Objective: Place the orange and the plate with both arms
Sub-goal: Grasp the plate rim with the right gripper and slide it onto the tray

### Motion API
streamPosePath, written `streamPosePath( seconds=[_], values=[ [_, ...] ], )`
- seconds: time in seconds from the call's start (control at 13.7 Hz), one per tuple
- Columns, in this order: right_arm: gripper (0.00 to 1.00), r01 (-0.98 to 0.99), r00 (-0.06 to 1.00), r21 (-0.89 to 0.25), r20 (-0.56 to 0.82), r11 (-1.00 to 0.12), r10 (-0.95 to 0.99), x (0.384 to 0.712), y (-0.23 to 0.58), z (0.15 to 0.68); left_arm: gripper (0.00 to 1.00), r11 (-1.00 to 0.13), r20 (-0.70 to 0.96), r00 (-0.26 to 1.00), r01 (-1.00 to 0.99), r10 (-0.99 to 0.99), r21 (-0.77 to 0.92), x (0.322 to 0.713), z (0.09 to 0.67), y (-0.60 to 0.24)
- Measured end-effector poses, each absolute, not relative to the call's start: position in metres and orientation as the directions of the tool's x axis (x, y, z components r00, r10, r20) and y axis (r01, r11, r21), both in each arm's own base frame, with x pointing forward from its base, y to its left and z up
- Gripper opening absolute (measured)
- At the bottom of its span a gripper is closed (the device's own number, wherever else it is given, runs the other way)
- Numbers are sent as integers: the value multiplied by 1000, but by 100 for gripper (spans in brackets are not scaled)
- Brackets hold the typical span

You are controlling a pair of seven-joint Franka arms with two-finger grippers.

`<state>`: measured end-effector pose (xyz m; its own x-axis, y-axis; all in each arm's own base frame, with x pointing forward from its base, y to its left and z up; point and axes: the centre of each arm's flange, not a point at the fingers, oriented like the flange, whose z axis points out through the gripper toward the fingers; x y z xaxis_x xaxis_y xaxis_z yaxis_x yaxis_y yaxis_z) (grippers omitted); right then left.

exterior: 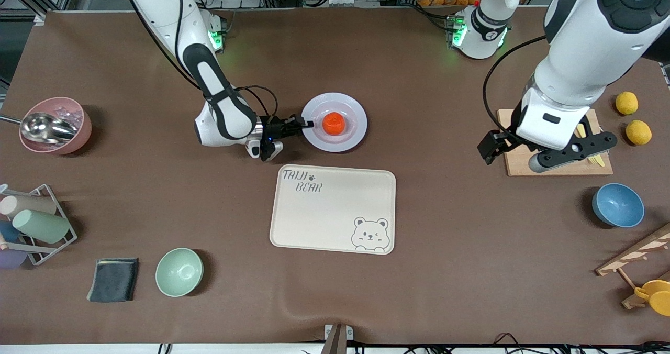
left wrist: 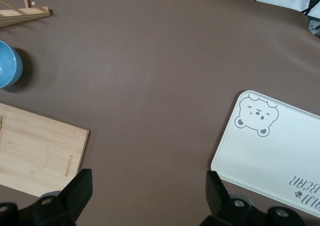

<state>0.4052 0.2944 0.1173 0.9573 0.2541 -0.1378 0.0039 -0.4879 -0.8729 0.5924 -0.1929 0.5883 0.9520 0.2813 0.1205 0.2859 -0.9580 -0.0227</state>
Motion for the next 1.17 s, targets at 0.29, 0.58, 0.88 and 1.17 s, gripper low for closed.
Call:
streamPosePath(
  seconds=[0.29,0.58,0.88,1.17],
  values=[
    [7,6,959,-876,-131,-482,250,407,295,120,100,-973,124,966,230,228,2,594,612,-149],
    [7,-8,964,-895,-124,-446,233,419,297,141,100,-982,102,977,187,185,-14,588,630,-97],
    [7,-92,980,-904,-157,-418,123,458,295,171,100,-983,83,981,179,176,-32,582,635,-75],
    [7,-117,990,-903,-142,-414,29,513,299,199,100,-985,73,983,170,167,-40,577,637,-68]
  ],
)
